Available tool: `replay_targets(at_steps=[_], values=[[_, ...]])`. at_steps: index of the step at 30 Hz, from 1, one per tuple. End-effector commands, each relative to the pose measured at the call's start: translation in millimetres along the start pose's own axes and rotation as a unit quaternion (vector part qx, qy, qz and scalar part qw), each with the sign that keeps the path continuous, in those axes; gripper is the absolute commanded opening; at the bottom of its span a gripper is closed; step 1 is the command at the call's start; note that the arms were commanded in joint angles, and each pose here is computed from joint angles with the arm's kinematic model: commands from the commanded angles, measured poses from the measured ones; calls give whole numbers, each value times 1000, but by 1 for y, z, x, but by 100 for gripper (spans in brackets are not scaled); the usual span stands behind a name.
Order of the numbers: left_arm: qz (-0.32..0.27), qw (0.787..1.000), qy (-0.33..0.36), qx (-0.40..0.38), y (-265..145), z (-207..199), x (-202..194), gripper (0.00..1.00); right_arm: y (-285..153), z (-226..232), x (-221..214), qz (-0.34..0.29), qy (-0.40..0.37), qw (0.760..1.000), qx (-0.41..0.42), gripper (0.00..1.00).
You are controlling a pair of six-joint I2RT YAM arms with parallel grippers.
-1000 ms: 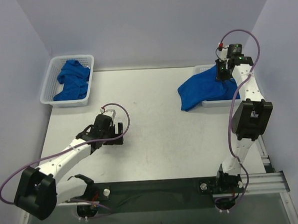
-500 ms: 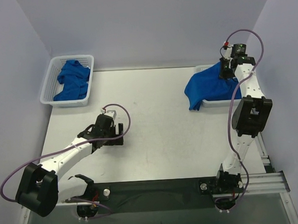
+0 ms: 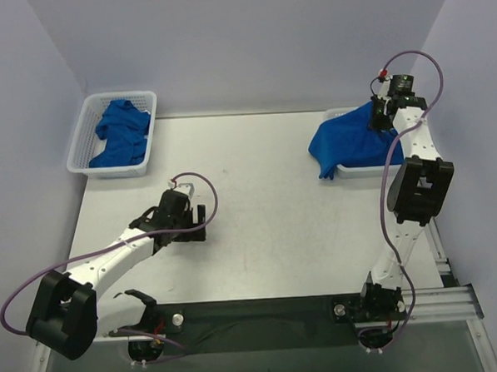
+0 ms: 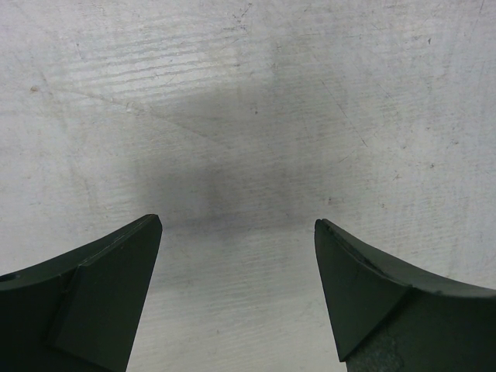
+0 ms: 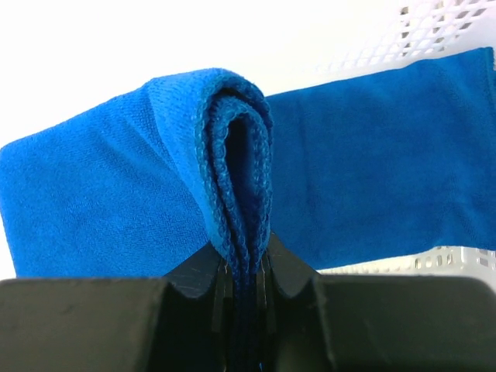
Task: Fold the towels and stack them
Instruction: Neatly place the folded towel into the bin
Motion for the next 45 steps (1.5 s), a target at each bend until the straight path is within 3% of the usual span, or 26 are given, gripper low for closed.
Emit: replay_targets(at_steps=[1, 45], values=[[-27, 1000, -4, -14, -2, -9, 16, 91, -3, -22, 15, -26, 13, 999, -40, 0], [-20, 1000, -6, -8, 1, -7, 13, 91, 17, -73, -16, 19, 8, 989, -144, 0]])
Point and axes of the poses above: each gripper's point midway between its finger pads, its own y axis out along the fingers, its own z axis along the line the jaws close on, x = y × z, the point moved 3 cm from there along -y, back along the fingers, and after that the axes turned 8 degrees about -y, right-handed, at the moved point
